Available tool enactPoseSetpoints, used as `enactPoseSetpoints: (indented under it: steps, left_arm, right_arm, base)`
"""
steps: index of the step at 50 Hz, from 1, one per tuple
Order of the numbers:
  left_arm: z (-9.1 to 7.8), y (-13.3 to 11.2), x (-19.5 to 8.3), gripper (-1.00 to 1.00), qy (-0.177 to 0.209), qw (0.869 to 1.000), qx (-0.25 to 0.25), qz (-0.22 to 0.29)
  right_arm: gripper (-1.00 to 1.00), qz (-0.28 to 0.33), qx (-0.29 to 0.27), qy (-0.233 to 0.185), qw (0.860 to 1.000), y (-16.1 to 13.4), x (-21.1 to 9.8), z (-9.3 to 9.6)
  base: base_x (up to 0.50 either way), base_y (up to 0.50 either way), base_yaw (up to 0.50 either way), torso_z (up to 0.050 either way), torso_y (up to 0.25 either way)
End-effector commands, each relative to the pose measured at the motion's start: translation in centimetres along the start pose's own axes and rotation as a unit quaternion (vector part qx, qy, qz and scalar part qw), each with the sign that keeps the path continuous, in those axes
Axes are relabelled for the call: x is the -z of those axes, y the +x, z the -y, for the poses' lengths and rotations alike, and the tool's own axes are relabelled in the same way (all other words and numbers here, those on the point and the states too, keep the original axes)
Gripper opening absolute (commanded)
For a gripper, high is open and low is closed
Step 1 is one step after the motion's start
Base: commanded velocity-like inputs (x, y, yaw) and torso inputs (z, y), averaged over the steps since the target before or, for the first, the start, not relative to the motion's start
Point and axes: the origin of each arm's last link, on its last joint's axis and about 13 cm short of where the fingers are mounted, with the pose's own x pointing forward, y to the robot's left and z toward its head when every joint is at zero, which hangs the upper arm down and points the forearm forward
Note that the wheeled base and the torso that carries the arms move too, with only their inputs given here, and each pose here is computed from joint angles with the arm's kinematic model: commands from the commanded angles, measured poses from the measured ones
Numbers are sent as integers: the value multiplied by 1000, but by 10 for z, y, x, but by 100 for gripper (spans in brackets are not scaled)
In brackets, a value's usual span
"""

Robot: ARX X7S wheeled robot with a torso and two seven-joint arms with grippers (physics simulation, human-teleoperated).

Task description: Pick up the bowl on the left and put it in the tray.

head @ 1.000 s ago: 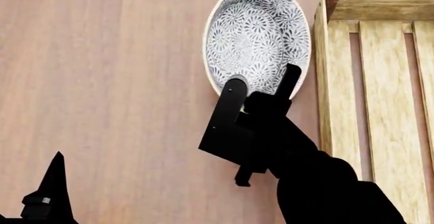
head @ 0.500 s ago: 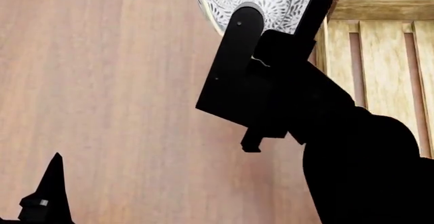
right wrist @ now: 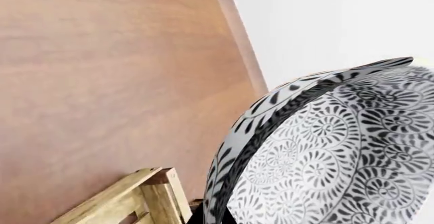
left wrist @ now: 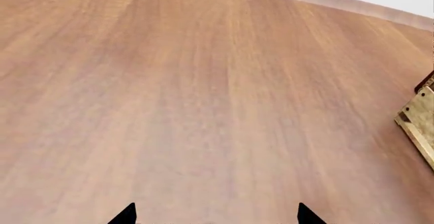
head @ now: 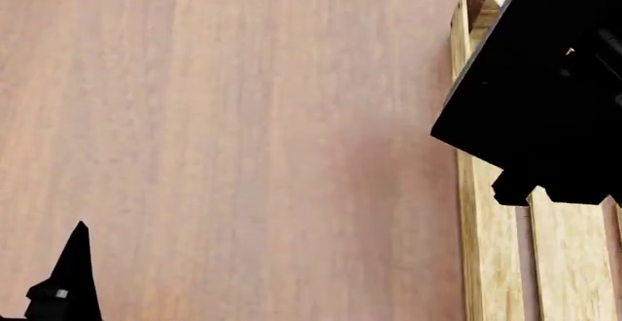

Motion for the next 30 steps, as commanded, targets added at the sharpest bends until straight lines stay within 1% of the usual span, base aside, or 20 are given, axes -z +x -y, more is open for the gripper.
enactPoseSetpoints:
  steps: [1, 5, 10, 12, 13, 19, 22, 26, 30]
  left_arm:
    - [-2, 0, 3, 100, 2, 1000, 2, 0]
    - [-1, -2, 2, 100, 3, 1000, 10, 2]
    - [-1, -2, 4, 100, 4, 1000, 16, 0]
    - [-1, -3, 4, 100, 3, 1000, 19, -1]
    - [-1, -4, 5, 100, 1, 1000, 22, -2]
    - [0, -4, 7, 100, -4, 1000, 27, -5]
    - [0, -4, 7, 100, -5, 1000, 26, -6]
    - [-1, -4, 7, 100, -4, 1000, 26, -5]
    - [-1, -5, 8, 100, -5, 1000, 25, -7]
  right_arm:
    - [-100, -76, 2, -65, 995, -37, 26, -2]
    - [-100, -100, -14, -90, 991, -43, 35, -12]
    - [-100, -114, -33, -87, 989, -42, 45, -25]
    - [-100, -128, -38, -91, 987, -39, 51, -33]
    - [-100, -136, -52, -97, 985, -38, 56, -39]
    - [-100, -157, -79, -116, 978, -32, 67, -54]
    - [-100, -167, -94, -122, 974, -31, 71, -57]
    - [-100, -175, -112, -116, 971, -28, 77, -69]
    - [-100, -186, -126, -119, 967, -23, 85, -81]
  base:
    - [0, 0, 0, 0, 0]
    - [0, 0, 0, 0, 0]
    - [0, 0, 0, 0, 0]
    - [0, 0, 0, 0, 0]
    - [0, 0, 0, 0, 0]
    - [0, 0, 0, 0, 0]
    - [0, 0, 0, 0, 0]
    - [0, 0, 0, 0, 0]
    - [0, 0, 0, 0, 0]
